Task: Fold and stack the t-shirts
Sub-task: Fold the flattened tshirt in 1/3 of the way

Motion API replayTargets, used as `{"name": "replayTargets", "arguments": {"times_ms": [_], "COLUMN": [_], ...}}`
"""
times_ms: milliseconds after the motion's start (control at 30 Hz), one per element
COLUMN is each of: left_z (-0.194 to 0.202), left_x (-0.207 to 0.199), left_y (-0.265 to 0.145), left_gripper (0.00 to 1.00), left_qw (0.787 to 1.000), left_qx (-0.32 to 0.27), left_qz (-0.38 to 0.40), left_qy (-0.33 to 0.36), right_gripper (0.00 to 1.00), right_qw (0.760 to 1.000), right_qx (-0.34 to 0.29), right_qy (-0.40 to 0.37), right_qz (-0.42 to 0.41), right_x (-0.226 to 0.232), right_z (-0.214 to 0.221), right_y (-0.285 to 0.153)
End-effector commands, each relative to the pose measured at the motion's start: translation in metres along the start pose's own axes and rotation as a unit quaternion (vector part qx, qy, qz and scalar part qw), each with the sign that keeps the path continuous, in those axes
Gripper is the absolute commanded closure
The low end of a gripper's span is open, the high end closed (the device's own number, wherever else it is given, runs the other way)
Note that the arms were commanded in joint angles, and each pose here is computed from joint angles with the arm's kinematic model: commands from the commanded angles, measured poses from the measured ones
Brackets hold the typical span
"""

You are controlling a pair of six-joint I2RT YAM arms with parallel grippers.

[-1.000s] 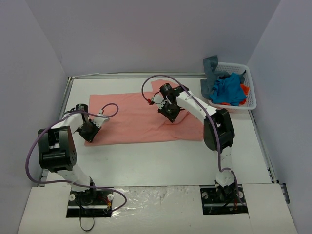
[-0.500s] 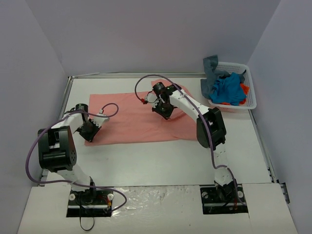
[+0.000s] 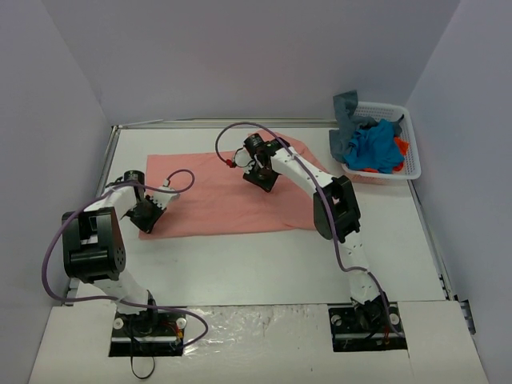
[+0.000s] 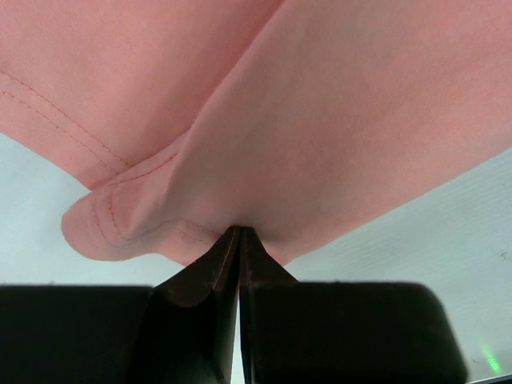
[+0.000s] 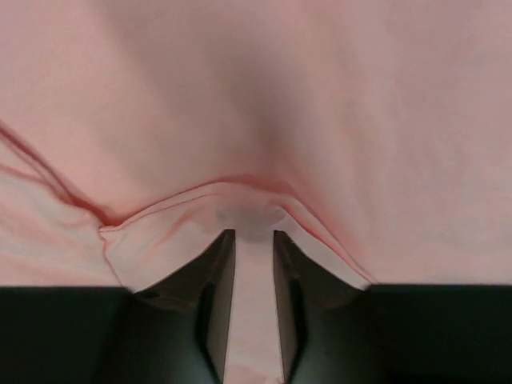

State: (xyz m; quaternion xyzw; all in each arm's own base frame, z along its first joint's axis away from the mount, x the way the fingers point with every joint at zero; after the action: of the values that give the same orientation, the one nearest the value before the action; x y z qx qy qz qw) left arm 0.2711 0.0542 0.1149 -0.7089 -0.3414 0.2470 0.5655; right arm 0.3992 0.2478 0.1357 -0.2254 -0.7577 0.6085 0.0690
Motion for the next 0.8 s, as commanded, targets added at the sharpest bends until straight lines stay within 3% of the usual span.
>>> {"name": "replayTargets", "arguments": {"times_ms": [0,100,367,767], "left_z": [0.019,0.019,0.018,0.014], "left_x": [-0.021,-0.021,-0.020,-0.018], "left_y": [0.027,0.026,0.023,0.016], "left_gripper": [0.97,0.98,0.98,0.97], "left_qw": [0.997,0.997,0.997,0.998], "left_qx": [0.040,0.039,0.038,0.027], "left_qz": [0.068,0.068,0.064,0.053], "left_qy": [-0.015,-0.013,-0.011,-0.016], "right_gripper": [0.76,0.68,0.63,0.53], "right_qw": [0.998,0.994,0.988,0.993], "right_qx": [-0.025,-0.033,-0.059,0.067], "right_qy": [0.012,0.029,0.055,0.077], "right_qz": [0.055,0.097,0.133,0.066], "right_x": [-0.010,-0.017,-0.010,0.051], "right_z": [-0.014,-0.015,0.010,0.141], "right_y": [-0.018,-0.029,-0.089,-0.096]}}
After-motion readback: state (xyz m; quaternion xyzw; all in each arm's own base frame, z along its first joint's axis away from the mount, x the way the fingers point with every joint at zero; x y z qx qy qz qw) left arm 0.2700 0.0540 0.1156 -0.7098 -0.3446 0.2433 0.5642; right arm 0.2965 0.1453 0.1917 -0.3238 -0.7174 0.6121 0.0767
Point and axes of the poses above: each gripper's point midway between its finger pads, its own y axis out along the fingers, its own x axis along the line the jaws close on, z = x × y, the point moved 10 cm from there along -y, back along the fingers
